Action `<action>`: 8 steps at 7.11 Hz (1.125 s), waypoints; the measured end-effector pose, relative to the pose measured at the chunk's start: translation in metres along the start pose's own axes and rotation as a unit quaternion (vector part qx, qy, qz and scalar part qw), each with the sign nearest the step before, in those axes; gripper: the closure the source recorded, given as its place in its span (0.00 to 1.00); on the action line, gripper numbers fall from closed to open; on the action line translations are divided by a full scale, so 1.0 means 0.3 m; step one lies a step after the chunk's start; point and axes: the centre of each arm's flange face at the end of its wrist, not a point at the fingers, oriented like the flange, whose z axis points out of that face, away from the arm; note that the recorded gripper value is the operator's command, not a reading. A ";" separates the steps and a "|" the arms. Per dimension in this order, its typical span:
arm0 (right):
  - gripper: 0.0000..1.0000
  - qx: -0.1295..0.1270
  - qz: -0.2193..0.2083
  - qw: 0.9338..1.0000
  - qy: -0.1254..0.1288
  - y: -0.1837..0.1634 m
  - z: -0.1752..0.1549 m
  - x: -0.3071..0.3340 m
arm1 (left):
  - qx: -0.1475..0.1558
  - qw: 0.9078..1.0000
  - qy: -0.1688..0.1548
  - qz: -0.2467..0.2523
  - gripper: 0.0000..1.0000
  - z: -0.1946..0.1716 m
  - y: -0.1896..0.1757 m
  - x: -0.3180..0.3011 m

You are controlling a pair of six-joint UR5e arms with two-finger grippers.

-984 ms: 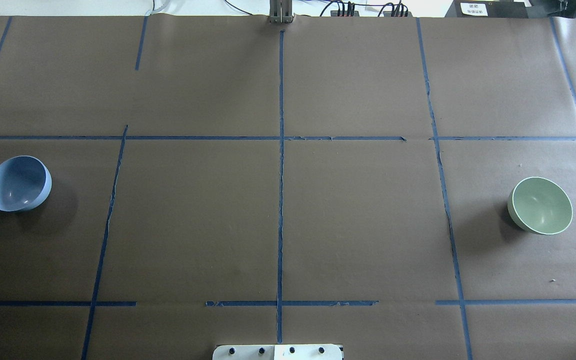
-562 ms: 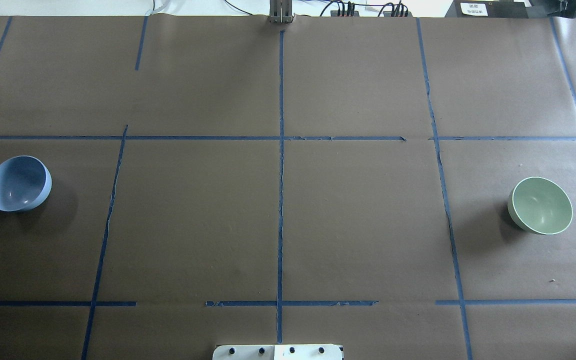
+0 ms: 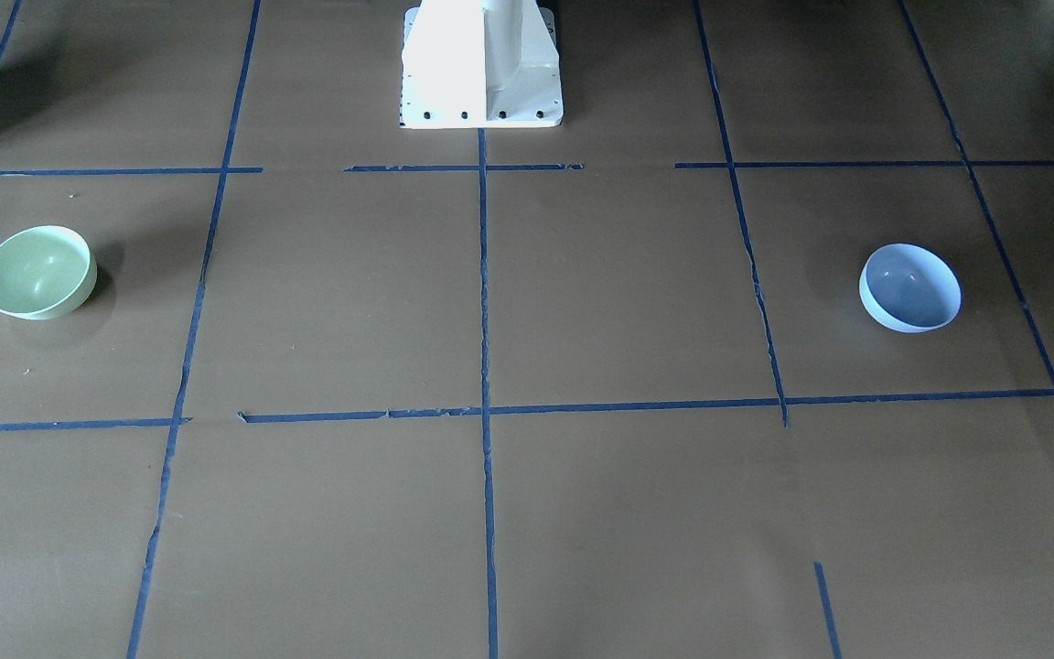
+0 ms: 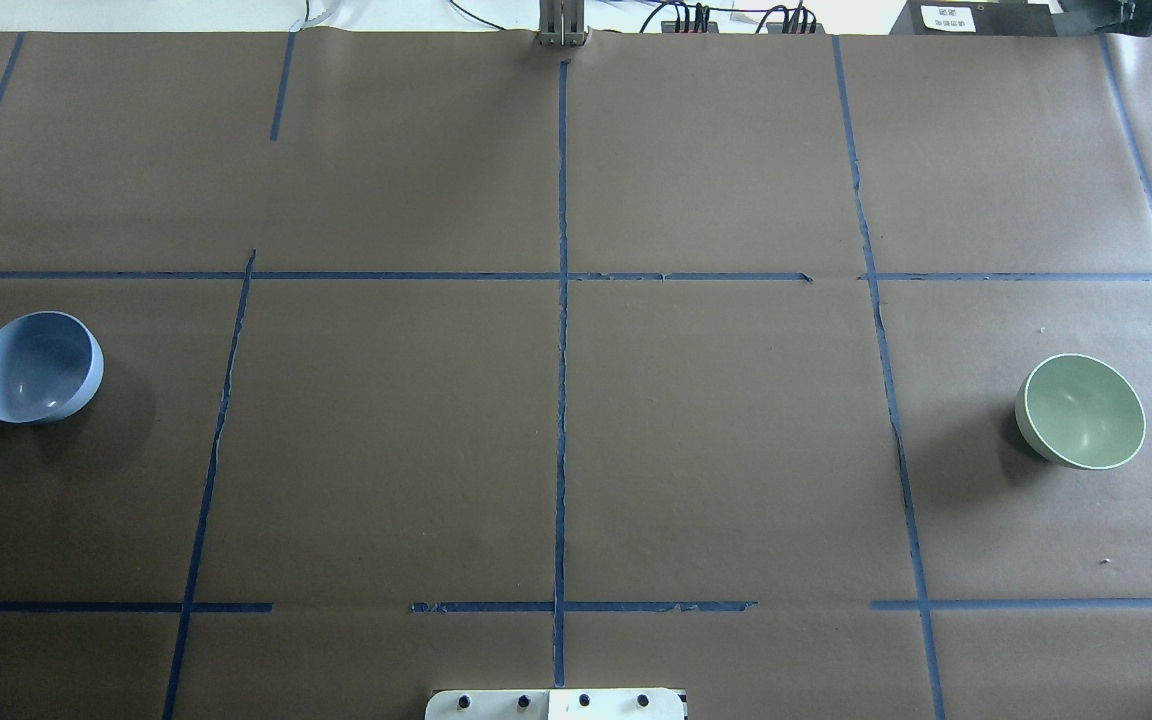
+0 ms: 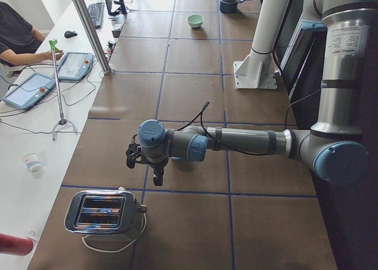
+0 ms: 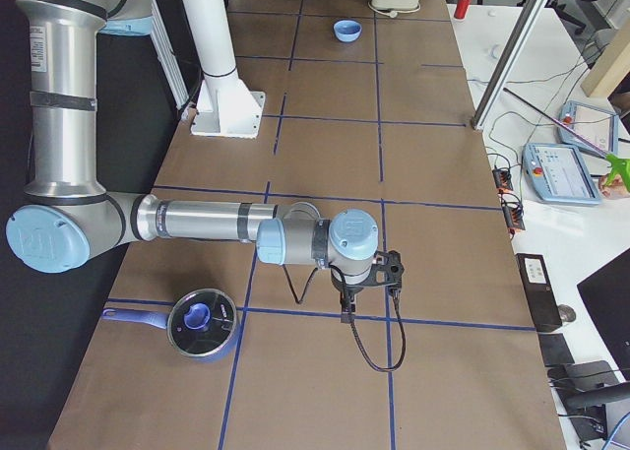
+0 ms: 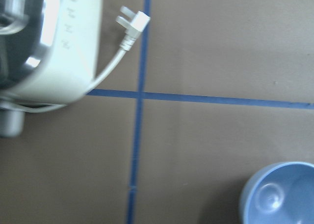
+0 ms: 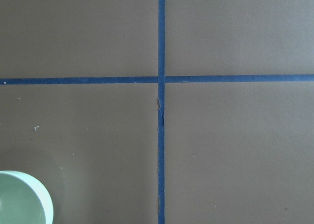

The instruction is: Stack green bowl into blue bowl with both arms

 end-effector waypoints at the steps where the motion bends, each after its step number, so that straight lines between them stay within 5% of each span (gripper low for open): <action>1: 0.00 0.000 0.000 1.000 0.000 0.001 0.001 0.001 | 0.003 1.000 0.017 -0.018 0.00 0.094 0.049 0.088; 4: 0.00 -0.001 0.001 1.000 0.000 0.001 0.002 0.002 | 0.009 0.999 -0.001 -0.048 0.00 0.312 0.150 0.228; 5: 0.00 -0.001 0.001 1.000 0.000 0.001 0.002 0.002 | 0.007 0.999 -0.011 -0.049 0.09 0.358 0.166 0.236; 6: 0.00 -0.001 0.001 1.000 -0.001 0.001 0.002 0.002 | 0.003 0.999 -0.017 -0.050 0.44 0.389 0.177 0.234; 8: 0.00 -0.001 0.001 1.000 -0.001 0.001 0.002 0.002 | -0.003 0.998 -0.023 -0.051 0.87 0.417 0.186 0.227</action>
